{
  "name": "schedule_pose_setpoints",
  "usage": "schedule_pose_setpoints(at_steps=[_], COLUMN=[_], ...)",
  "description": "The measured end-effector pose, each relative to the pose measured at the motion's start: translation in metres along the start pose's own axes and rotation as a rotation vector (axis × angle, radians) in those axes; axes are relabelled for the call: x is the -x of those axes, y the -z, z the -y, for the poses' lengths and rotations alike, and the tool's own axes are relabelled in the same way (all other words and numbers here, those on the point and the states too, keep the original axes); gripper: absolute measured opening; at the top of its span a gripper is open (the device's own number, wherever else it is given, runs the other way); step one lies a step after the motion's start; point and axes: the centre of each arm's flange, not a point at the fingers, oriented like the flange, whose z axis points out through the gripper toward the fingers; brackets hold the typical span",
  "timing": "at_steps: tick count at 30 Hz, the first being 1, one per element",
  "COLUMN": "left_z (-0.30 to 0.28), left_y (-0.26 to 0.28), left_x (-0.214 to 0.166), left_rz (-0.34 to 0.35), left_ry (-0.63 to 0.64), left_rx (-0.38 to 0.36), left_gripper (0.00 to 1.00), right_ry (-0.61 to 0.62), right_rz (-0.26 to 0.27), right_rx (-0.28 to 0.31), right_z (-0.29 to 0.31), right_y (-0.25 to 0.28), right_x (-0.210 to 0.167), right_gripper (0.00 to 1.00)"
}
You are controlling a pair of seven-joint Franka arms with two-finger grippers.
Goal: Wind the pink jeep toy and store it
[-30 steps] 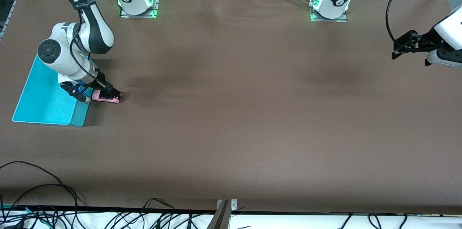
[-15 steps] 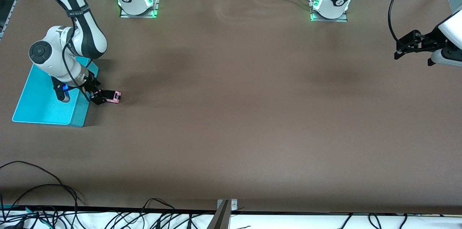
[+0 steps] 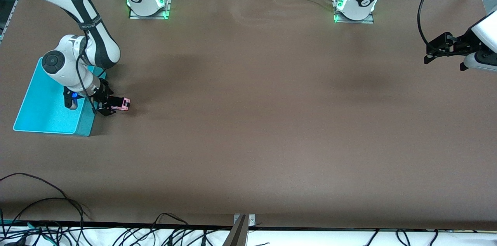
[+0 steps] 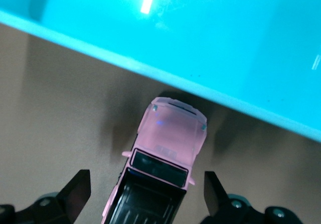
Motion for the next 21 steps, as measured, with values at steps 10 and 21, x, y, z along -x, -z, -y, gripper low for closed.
schedule_pose_setpoints(at_steps=[10,21], left_z=[0.0,0.0], left_y=[0.0,0.0], left_x=[0.0,0.0], left_rz=[0.0,0.0], left_ry=[0.0,0.0], left_rx=[0.0,0.0], left_gripper=[1.0,1.0], right_ry=[-0.004,-0.009], right_rz=[0.002,-0.007], right_rx=[0.007,-0.013], right_z=[-0.0014,0.0016], right_y=[-0.0067,-0.0037], right_x=[0.0007,-0.0005], right_gripper=[0.77,0.59])
